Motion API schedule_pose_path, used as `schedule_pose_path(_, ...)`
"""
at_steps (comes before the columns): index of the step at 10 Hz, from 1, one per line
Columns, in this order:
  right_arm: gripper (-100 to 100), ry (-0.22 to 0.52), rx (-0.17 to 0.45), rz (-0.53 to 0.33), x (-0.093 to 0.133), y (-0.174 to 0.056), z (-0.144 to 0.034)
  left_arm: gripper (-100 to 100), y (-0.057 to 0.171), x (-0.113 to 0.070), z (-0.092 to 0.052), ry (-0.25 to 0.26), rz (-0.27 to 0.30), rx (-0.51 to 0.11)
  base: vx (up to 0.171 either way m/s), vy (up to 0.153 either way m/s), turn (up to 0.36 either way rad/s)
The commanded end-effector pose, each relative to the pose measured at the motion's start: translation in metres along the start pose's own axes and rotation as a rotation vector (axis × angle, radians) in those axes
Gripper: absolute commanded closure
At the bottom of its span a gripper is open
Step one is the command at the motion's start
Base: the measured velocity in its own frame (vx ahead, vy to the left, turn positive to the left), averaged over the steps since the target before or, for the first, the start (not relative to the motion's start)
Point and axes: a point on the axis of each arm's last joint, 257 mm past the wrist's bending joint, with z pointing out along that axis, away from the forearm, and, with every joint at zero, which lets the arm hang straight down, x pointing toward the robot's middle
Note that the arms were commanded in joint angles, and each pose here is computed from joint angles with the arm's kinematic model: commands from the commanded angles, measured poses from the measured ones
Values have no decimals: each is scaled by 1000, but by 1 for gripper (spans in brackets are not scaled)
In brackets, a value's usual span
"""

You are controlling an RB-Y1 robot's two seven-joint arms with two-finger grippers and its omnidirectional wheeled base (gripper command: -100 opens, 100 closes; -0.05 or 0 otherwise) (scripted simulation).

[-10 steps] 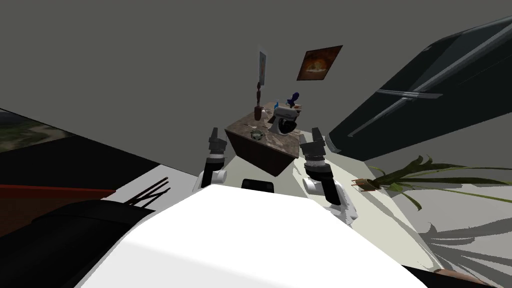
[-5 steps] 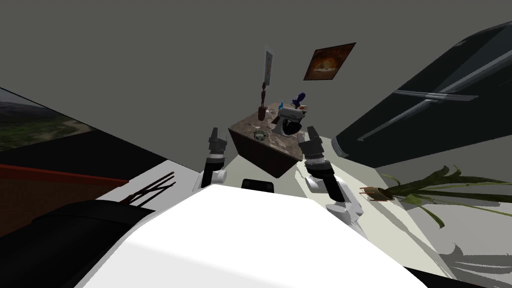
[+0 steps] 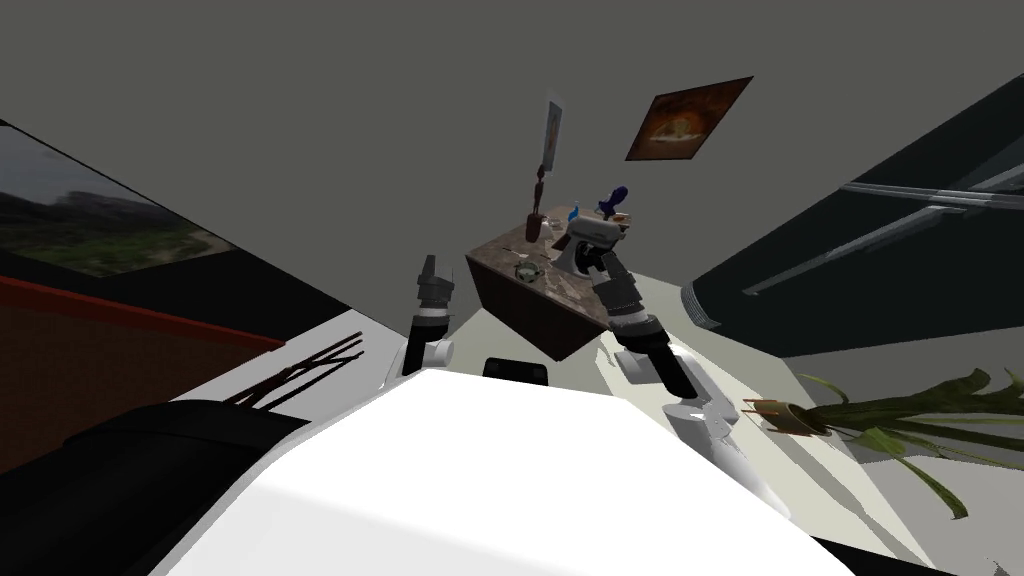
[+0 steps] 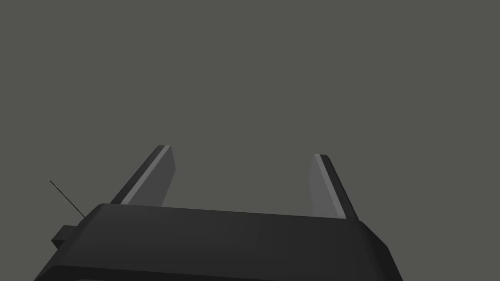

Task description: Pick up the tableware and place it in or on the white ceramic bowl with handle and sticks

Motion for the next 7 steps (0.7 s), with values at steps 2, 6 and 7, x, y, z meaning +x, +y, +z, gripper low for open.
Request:
schedule_pose_path(2,-100,66,26,-28,11,-8,3,0,0,0,0,0,0,0,21,-11,148)
schedule_pose_path(6,-100,164,74,-77,27,-23,1,0,0,0,0,0,0,0,24,-15,162)
schedule_pose_path(7,-100,178,78,-88,28,-24,0,0,0,0,0,0,0,0,25,-18,120)
